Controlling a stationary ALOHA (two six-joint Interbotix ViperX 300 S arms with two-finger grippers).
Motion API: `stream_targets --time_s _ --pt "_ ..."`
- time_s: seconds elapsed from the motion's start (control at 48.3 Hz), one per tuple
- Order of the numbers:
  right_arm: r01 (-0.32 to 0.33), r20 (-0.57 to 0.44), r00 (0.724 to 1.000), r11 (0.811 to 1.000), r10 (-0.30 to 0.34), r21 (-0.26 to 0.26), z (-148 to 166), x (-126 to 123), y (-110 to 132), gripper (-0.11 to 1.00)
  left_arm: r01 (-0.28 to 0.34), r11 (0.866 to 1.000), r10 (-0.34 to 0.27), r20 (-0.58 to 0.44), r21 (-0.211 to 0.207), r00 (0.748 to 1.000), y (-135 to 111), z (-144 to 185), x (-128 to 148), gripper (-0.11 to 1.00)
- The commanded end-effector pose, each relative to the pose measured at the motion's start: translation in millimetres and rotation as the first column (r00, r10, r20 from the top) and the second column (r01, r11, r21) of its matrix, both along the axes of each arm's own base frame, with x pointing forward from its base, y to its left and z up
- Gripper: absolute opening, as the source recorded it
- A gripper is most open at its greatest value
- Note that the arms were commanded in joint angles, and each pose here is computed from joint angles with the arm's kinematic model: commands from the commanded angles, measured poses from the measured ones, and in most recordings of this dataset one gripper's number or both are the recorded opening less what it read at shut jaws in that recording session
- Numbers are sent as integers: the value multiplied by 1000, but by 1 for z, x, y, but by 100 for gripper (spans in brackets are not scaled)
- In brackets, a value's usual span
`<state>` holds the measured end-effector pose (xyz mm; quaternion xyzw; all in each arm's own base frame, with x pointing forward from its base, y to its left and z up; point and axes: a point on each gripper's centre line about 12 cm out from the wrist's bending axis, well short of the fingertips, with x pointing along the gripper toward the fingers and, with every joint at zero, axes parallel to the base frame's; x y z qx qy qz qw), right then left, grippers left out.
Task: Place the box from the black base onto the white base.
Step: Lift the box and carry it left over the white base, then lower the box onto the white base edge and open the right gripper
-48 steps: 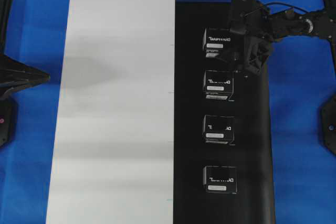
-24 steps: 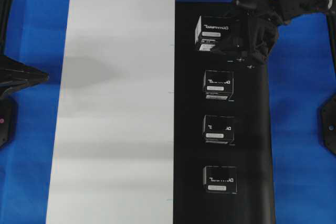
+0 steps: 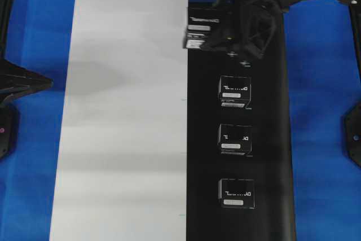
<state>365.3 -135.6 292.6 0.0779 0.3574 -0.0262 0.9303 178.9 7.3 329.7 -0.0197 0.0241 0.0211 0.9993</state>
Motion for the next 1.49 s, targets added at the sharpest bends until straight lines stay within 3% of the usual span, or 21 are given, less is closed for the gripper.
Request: stream_targets --time_s 0.0,0.455,1.47 --pt "-7 18 1000 1000 7 -21 10 15 -1 60 1 1000 -1 27 4 1000 0 11 1 -6" --pt "-27 -52 998 999 25 -35 -10 51 -12 60 4 1000 -4 28 3 1000 -1 11 1 -6" --pt "-23 -97 995 999 20 -33 -35 55 -12 60 4 1000 -4 12 4 1000 -1 8 1 -6"
